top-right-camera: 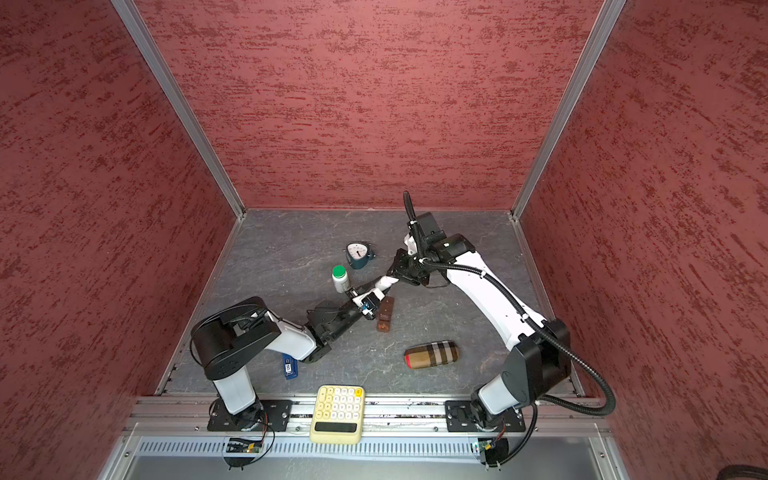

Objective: Sort the pills into containers

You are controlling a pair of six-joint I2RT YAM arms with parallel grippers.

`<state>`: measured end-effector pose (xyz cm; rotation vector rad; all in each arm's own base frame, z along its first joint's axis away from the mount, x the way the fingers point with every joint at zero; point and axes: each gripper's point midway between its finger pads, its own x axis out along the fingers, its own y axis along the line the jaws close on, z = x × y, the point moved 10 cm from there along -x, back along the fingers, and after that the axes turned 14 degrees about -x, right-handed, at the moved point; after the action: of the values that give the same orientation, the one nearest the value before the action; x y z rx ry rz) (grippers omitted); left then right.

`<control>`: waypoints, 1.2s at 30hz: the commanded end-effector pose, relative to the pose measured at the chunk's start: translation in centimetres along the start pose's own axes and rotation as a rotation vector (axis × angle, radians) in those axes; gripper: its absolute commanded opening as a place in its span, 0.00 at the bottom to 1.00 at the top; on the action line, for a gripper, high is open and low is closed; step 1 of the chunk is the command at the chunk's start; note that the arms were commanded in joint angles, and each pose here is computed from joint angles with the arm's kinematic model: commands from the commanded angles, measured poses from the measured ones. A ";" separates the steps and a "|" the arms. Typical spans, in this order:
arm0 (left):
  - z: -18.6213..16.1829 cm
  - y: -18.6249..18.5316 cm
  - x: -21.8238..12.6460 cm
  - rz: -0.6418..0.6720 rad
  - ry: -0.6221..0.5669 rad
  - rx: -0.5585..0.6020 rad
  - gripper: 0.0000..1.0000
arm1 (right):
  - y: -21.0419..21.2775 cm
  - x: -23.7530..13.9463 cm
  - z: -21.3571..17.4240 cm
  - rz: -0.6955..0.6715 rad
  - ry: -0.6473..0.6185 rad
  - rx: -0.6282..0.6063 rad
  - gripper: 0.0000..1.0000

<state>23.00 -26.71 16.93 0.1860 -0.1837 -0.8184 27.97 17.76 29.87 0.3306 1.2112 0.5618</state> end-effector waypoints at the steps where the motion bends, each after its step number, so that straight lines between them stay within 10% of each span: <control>1: 1.3 0.8 -0.5 -0.161 -0.007 -0.149 0.00 | 0.4 -1.4 -0.5 0.004 0.032 -0.164 0.21; 8: 2.1 2.2 -1.5 -0.435 0.057 -0.316 0.00 | -0.1 -1.6 -2.2 0.020 0.066 -0.433 0.23; 19: 1.7 2.4 -2.6 -0.511 0.109 -0.353 0.00 | -0.2 -2.6 -3.4 0.031 0.010 -0.704 0.20; 36: 1.9 2.9 -5.3 -0.377 0.093 -0.353 0.00 | -6.1 0.6 -0.2 -0.333 0.018 -0.346 0.23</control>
<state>21.22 -21.64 18.06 -0.0687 0.1253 -1.2358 28.09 13.86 28.30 -0.1537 1.0863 0.6238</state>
